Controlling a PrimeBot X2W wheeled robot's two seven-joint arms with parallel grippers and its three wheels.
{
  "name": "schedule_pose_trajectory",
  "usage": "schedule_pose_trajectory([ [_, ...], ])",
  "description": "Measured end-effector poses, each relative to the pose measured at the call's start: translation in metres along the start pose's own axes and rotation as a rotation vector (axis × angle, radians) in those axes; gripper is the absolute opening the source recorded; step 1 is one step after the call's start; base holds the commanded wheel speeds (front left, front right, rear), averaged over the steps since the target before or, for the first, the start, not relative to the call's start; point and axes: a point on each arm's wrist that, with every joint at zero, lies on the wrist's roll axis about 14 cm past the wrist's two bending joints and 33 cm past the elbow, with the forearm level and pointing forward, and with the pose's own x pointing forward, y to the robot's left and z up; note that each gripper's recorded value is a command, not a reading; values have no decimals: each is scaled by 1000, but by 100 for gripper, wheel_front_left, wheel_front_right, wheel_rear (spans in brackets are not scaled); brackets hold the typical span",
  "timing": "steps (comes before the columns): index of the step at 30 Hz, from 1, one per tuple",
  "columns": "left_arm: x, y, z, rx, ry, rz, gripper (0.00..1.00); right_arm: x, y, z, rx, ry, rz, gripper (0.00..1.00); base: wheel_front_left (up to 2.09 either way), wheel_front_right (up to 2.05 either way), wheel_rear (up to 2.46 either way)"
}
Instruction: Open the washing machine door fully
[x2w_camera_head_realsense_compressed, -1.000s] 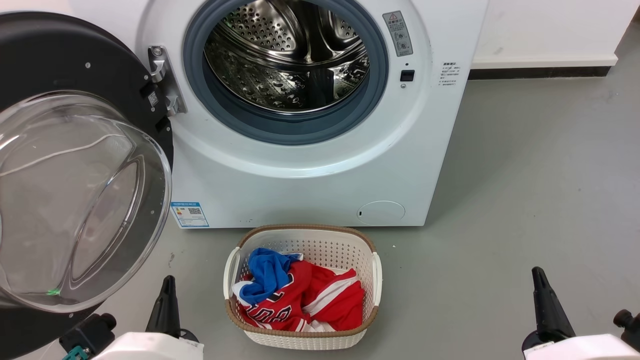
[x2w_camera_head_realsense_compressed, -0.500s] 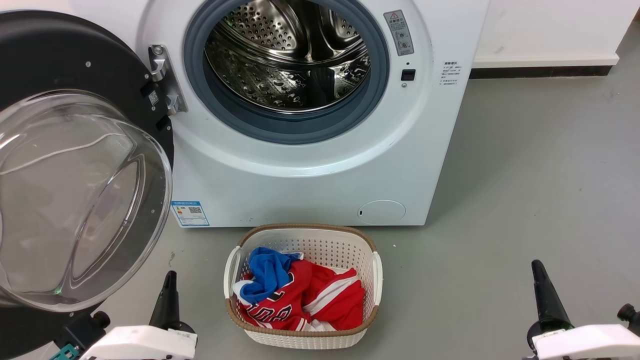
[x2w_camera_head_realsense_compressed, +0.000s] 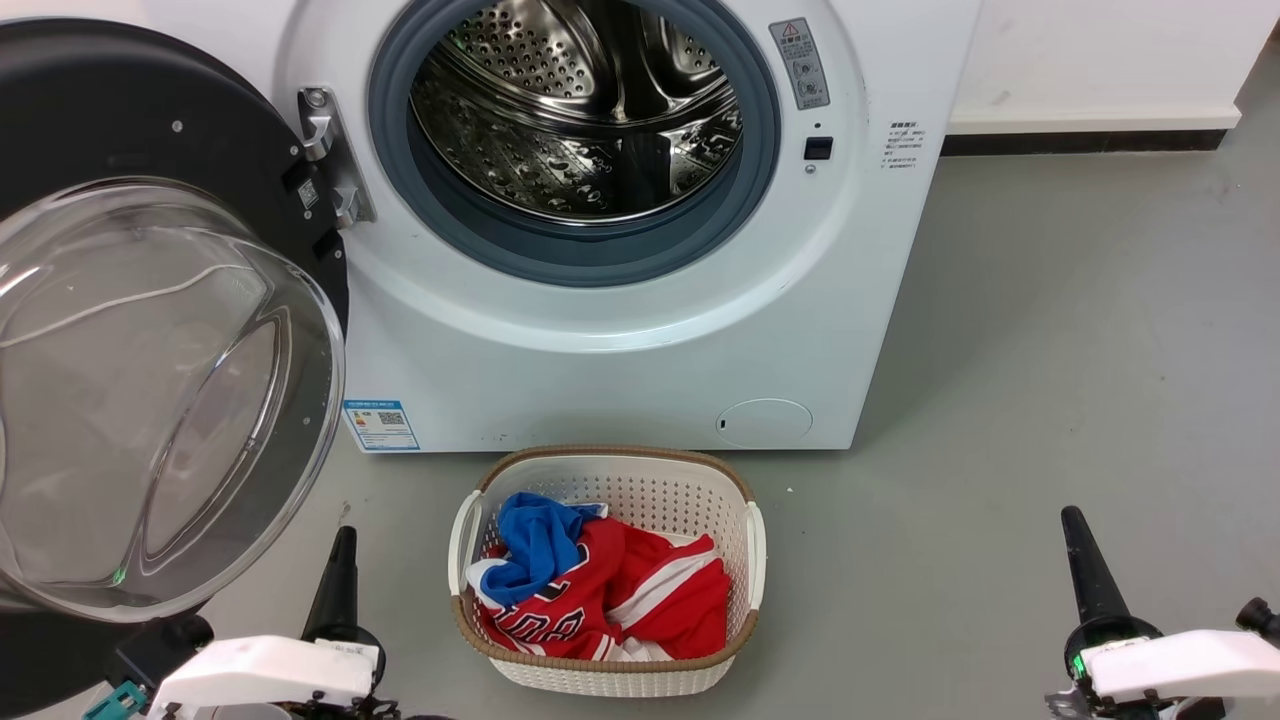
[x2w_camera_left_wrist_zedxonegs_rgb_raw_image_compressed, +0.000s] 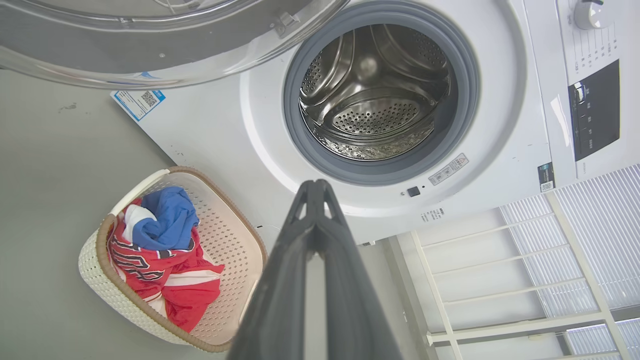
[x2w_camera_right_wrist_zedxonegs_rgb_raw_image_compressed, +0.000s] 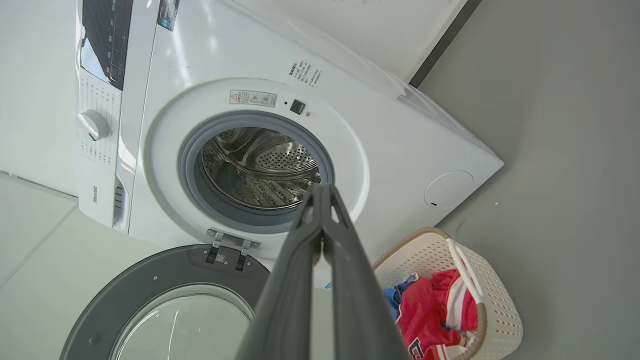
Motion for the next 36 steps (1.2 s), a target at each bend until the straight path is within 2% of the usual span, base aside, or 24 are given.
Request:
schedule_pose_trajectory([
  [5, 2, 0, 0, -78, 7, -3, 0, 5, 3, 1, 71, 3, 5, 0, 0, 0, 0],
  [36, 11, -12, 4, -383, 26, -53, 0, 18, 7, 2, 353, 27, 14, 0, 0, 0, 0],
])
